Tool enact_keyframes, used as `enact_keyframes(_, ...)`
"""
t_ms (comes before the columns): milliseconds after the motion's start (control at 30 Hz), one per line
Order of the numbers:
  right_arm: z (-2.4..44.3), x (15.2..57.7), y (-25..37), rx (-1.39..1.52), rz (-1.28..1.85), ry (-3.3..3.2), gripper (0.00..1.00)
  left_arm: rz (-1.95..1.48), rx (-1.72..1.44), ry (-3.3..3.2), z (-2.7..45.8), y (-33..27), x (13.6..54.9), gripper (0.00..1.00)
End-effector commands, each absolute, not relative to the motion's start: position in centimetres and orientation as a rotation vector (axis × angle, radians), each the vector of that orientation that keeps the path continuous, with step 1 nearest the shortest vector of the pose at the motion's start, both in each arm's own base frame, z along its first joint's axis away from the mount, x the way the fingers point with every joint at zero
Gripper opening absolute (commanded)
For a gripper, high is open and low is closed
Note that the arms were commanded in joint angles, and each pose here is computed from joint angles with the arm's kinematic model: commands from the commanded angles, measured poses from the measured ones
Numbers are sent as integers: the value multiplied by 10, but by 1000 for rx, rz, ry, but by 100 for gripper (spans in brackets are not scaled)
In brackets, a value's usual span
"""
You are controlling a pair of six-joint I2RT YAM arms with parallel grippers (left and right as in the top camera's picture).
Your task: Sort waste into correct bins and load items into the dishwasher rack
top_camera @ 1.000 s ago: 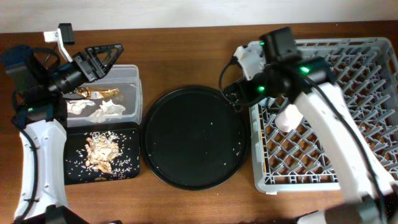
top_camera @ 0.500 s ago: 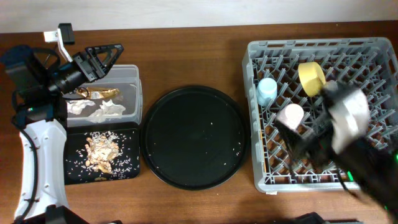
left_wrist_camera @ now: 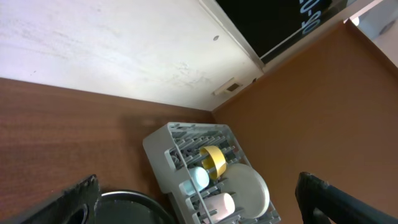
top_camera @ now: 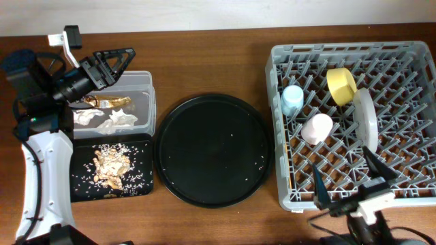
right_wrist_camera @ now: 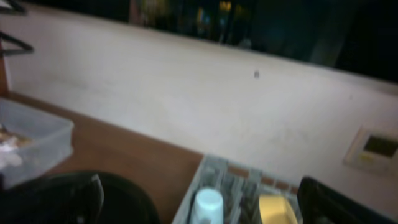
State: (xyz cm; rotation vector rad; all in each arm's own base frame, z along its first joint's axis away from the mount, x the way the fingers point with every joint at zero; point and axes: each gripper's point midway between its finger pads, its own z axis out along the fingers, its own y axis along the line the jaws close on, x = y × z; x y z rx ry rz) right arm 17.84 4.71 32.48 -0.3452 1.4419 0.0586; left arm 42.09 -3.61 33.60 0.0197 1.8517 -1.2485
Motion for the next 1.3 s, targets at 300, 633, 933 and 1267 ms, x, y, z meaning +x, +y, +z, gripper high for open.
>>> enact_keyframes(300,246,229,47,-302,55,1363,98,-1243,25,1845,339,-35,420,99)
enact_keyframes(633,182,243,39,-238,65,1522,98,-1243,25,1845,339,-35,420,99)
enact_keyframes(933,165,246,22,-123,24,1607,98,-1243,26,1845,339,-35,421,99)
enact_keyframes(1267,157,246,10,-7,32,1645,98,-1243,25,1845,339,-35,420,99)
